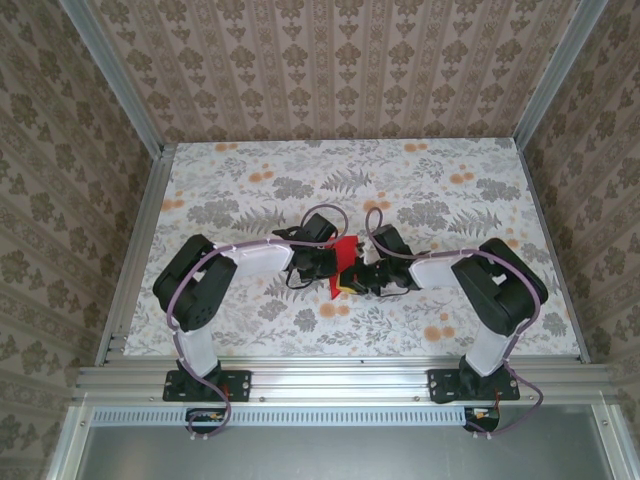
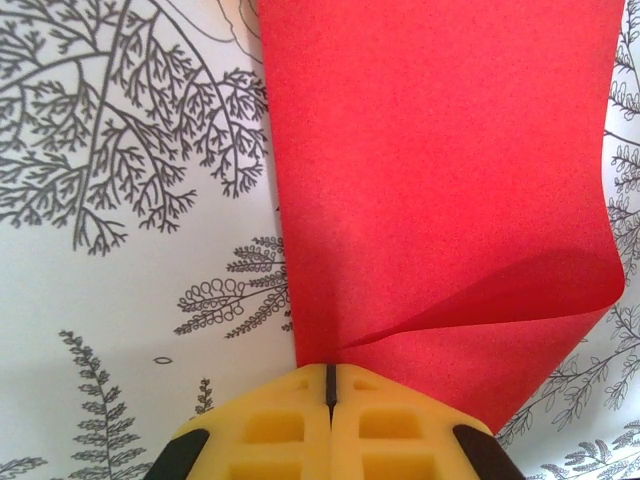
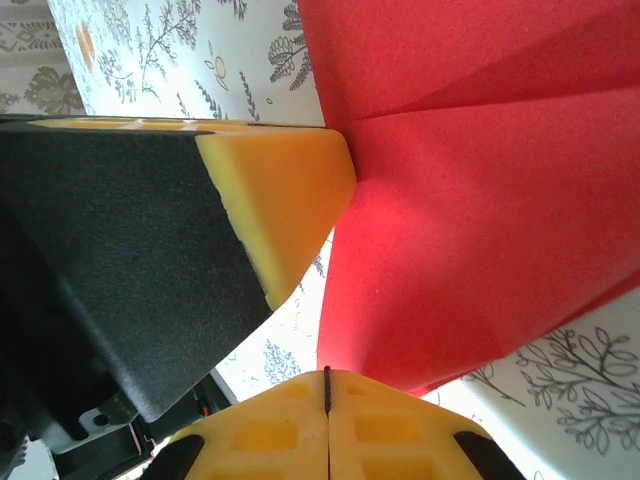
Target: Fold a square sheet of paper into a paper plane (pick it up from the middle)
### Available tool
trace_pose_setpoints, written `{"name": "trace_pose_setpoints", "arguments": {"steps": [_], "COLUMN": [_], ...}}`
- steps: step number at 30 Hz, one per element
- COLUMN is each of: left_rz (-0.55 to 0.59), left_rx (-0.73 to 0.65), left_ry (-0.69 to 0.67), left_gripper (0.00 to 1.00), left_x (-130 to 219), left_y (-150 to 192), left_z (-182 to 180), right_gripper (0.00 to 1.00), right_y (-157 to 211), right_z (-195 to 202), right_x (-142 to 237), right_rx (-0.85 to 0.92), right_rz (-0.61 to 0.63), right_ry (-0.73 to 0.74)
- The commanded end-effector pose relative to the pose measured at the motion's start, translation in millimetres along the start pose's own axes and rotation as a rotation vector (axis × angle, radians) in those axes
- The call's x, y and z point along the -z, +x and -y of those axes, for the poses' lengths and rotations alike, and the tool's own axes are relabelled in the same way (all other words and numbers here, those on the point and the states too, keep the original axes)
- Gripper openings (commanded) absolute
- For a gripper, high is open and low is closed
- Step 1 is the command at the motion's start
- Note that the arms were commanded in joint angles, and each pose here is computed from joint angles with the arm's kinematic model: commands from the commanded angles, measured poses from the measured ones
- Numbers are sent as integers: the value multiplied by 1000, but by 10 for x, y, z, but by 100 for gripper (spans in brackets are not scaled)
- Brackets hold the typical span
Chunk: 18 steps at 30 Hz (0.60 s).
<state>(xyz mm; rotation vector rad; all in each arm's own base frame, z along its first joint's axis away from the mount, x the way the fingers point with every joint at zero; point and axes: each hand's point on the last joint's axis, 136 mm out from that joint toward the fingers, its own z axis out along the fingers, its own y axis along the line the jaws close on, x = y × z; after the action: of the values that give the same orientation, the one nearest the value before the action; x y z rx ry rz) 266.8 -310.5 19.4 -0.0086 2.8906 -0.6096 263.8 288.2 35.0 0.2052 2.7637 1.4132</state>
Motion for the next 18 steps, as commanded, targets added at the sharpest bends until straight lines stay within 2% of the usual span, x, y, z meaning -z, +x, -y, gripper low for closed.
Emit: {"name": "trace_pose_setpoints", "arguments": {"steps": [1,12,18], "left_rz": [-71,-75,-71], "left_rx": [35,42,42], "left_ry": [-130,-136,-142], "left_gripper": [1,1,1], "left_x": [-143,-160,-152], "left_y": [238,257,250], "left_z": [-335,-354,-361], "right_gripper": [8,7,8], "right_y": [14,128,92], "right_z": [-27,338,99], "right_x": [-77,-175,-93], "right_rx": [-13,-64,-23], "right_rz": [-21,-41,-24], "right_ry": [-30,51,-13]}}
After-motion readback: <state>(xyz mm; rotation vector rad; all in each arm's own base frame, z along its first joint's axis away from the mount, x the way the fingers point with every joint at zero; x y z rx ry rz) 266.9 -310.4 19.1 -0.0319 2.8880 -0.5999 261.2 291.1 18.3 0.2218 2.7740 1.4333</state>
